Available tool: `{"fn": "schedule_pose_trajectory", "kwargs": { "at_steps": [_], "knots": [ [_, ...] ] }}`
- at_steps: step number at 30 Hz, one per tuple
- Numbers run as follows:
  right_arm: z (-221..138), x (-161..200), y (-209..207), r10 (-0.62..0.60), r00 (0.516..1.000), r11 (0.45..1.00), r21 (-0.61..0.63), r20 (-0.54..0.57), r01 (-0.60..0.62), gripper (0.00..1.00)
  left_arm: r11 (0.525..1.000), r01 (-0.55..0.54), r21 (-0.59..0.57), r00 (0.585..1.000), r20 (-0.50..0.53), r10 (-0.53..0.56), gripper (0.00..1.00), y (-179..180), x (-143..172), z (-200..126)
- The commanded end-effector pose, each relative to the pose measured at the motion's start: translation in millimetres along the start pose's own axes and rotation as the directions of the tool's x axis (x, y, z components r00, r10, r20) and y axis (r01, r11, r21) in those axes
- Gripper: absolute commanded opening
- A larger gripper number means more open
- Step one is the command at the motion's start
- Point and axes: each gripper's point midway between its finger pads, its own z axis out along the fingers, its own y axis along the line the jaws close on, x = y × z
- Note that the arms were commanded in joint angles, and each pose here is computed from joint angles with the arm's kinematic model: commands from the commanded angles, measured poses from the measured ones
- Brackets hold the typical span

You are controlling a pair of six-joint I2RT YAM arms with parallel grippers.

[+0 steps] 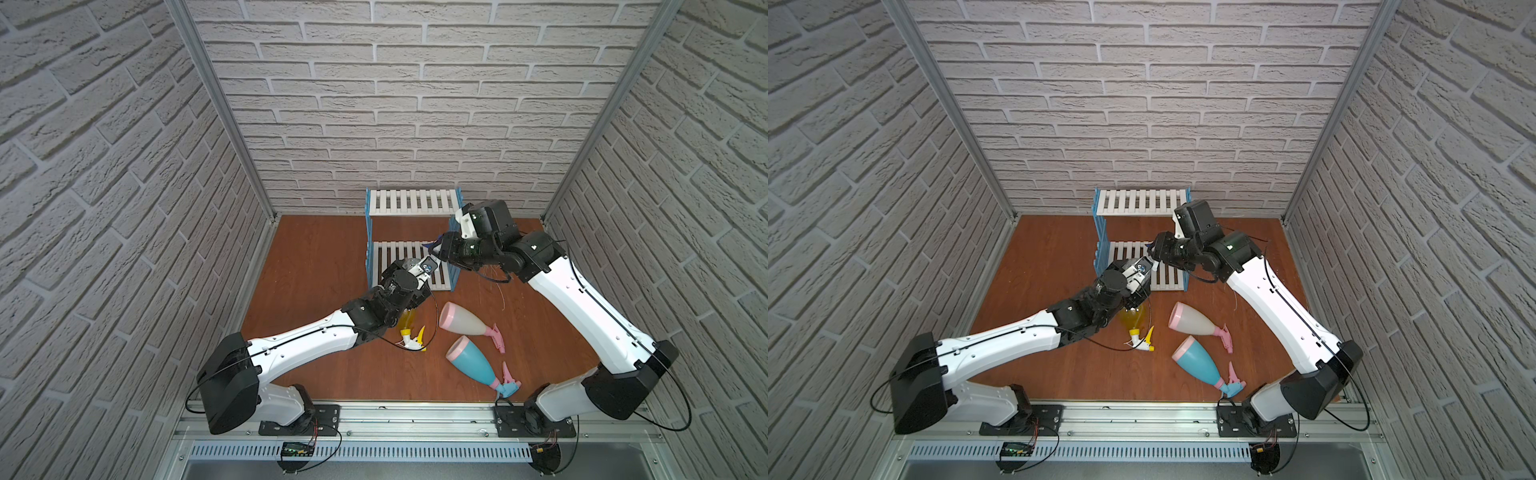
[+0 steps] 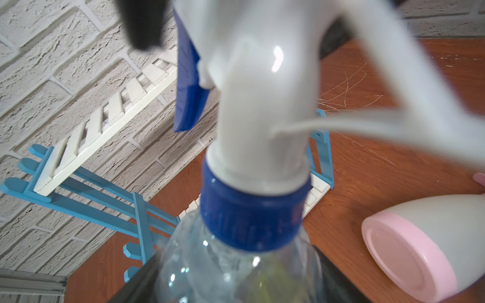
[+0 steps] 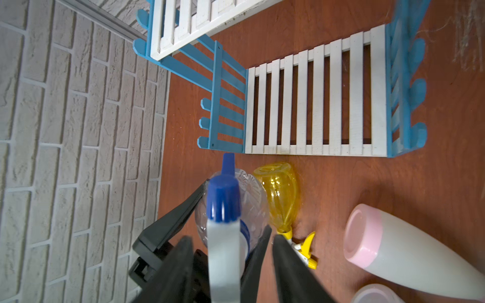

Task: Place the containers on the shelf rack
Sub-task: 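Pick up a container from the center of the board, then place the container on the shelf.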

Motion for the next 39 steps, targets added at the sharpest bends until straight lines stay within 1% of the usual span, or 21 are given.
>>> {"fn": "schedule_pose_trajectory", "kwargs": {
  "at_steps": [1, 3, 4, 8, 11, 13, 14, 16, 18, 20, 22, 26, 31, 35, 39],
  "knots": [
    [-30.6, -15.7, 14.5, -0.061, 0.992, 0.996, -0.064, 0.109, 0.068, 0.83, 0.996, 0.085, -0.018, 0.996, 0.039, -0.084, 0.79, 12.5, -4.9, -4.3],
    [-41.0, -16.9, 20.2, -0.111, 0.984, 0.988, -0.091, 0.138, 0.124, 0.96, 0.993, 0.118, -0.025, 0.992, 0.047, -0.117, 0.78, 18.8, -2.8, -8.1],
    [-47.9, -17.7, 20.5, -0.126, 0.980, 0.986, -0.090, 0.156, 0.141, 1.00, 0.992, 0.127, -0.026, 0.991, 0.051, -0.125, 0.78, 21.2, -2.9, -11.1],
    [-77.3, -25.2, 19.7, -0.200, 0.946, 0.972, -0.069, 0.254, 0.224, 1.00, 0.985, 0.167, -0.047, 0.985, 0.054, -0.165, 0.77, 35.8, -3.6, -24.6],
    [-103.4, -33.3, 15.4, -0.239, 0.899, 0.962, -0.039, 0.367, 0.272, 1.00, 0.965, 0.255, -0.055, 0.965, 0.084, -0.250, 0.77, 60.4, -15.3, -41.7],
    [-114.1, -35.3, 10.0, -0.278, 0.863, 0.950, -0.009, 0.423, 0.311, 1.00, 0.941, 0.338, -0.024, 0.936, 0.113, -0.333, 0.77, 81.1, -32.0, -54.3],
    [-116.9, -34.9, 6.4, -0.297, 0.846, 0.945, 0.007, 0.443, 0.328, 1.00, 0.928, 0.373, -0.003, 0.923, 0.103, -0.371, 0.77, 89.8, -34.1, -57.6],
    [-122.4, -33.8, -0.1, -0.329, 0.813, 0.933, 0.034, 0.481, 0.358, 1.00, 0.897, 0.439, 0.041, 0.888, 0.134, -0.441, 0.76, 113.2, -55.8, -68.2],
    [-123.3, -30.9, -7.0, -0.346, 0.793, 0.927, 0.051, 0.502, 0.372, 1.00, 0.869, 0.488, 0.076, 0.858, 0.142, -0.494, 0.76, 132.1, -70.1, -73.4],
    [-120.2, -27.7, -13.2, -0.357, 0.781, 0.922, 0.063, 0.512, 0.381, 1.00, 0.851, 0.512, 0.115, 0.837, 0.155, -0.524, 0.76, 147.8, -87.9, -75.6],
    [-112.9, -22.5, -18.7, -0.371, 0.777, 0.917, 0.067, 0.508, 0.394, 1.00, 0.845, 0.512, 0.156, 0.830, 0.166, -0.533, 0.76, 157.7, -104.1, -73.3],
    [-96.6, -12.8, -27.9, -0.376, 0.781, 0.913, 0.058, 0.499, 0.403, 1.00, 0.838, 0.490, 0.241, 0.823, 0.189, -0.536, 0.76, 169.4, -128.8, -57.0],
    [-80.2, -2.5, -32.3, -0.356, 0.801, 0.917, 0.017, 0.481, 0.397, 1.00, 0.839, 0.463, 0.286, 0.825, 0.208, -0.526, 0.77, 189.3, -145.1, -26.7],
    [-71.2, 1.3, -34.0, -0.351, 0.814, 0.919, 0.006, 0.463, 0.393, 1.00, 0.846, 0.439, 0.301, 0.837, 0.204, -0.507, 0.77, 206.7, -149.4, -0.3],
    [-64.3, 2.6, -37.0, -0.351, 0.820, 0.921, 0.011, 0.451, 0.388, 1.00, 0.850, 0.451, 0.273, 0.841, 0.188, -0.507, 0.77, 223.6, -140.6, 30.6]
  ]
}}
